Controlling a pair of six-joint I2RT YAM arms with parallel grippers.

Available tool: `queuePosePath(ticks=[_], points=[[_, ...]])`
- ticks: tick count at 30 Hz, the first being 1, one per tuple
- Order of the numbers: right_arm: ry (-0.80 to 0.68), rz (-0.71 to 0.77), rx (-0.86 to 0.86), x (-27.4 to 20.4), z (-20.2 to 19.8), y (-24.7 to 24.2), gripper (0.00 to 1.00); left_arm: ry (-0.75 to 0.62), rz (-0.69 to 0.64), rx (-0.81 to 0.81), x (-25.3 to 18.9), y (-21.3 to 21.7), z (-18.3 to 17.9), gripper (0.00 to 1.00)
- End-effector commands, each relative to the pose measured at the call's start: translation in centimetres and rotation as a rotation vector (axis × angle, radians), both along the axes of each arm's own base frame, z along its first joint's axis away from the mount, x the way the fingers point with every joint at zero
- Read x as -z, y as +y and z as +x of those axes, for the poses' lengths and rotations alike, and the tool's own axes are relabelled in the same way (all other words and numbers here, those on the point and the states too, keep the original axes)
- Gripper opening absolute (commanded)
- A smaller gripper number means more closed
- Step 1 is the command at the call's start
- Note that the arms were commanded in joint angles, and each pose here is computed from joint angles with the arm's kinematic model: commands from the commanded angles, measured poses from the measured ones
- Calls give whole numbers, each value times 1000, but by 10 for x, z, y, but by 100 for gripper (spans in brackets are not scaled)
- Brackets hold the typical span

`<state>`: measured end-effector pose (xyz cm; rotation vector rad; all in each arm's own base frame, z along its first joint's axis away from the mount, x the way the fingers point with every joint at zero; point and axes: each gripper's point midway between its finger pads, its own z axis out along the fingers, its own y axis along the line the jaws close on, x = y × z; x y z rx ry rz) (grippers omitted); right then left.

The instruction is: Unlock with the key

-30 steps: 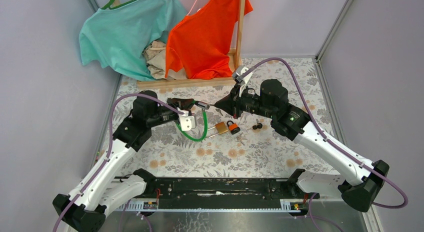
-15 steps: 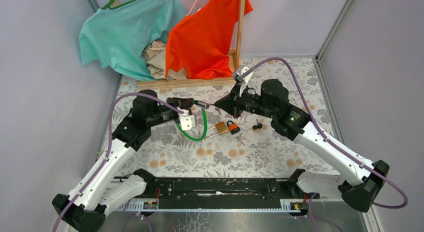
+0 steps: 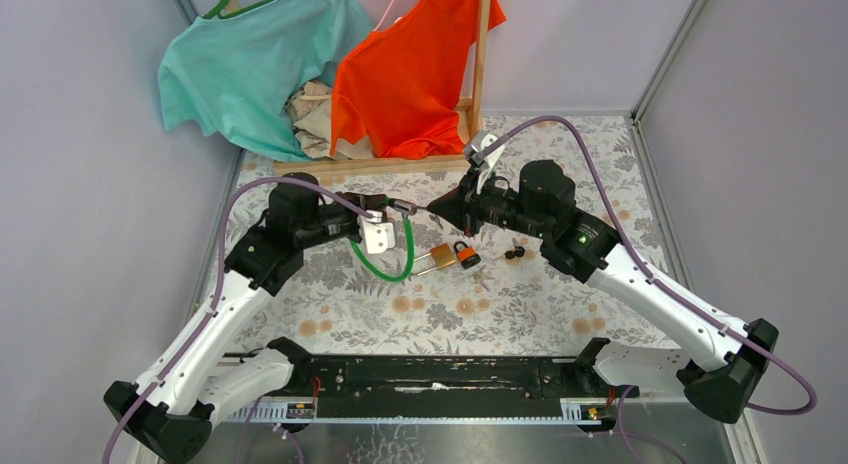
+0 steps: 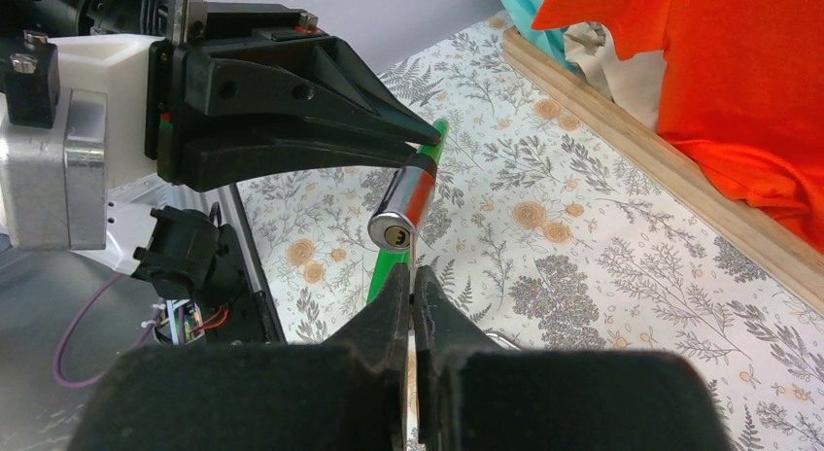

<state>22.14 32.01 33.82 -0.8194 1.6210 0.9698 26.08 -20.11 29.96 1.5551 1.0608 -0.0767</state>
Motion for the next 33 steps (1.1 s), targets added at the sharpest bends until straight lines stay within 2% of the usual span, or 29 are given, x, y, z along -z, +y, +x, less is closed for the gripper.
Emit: queuePosePath(ticks=[1, 7, 12, 28, 33], points=[[-60, 35, 17, -16, 5, 9, 0, -68, -57, 43, -36, -11, -5, 0], [-75, 8, 101, -12, 12, 9, 0, -58, -50, 25, -34, -11, -3, 0], [-99, -6, 106, -13, 7, 14, 0, -9, -55, 26, -31, -14, -3, 0], [-120, -103, 194, 3, 9, 17, 0, -53, -20, -2, -16, -6, -7, 0], [-111, -92, 200, 4, 4, 10, 0, -72, -82, -26, -20, -4, -10, 0]])
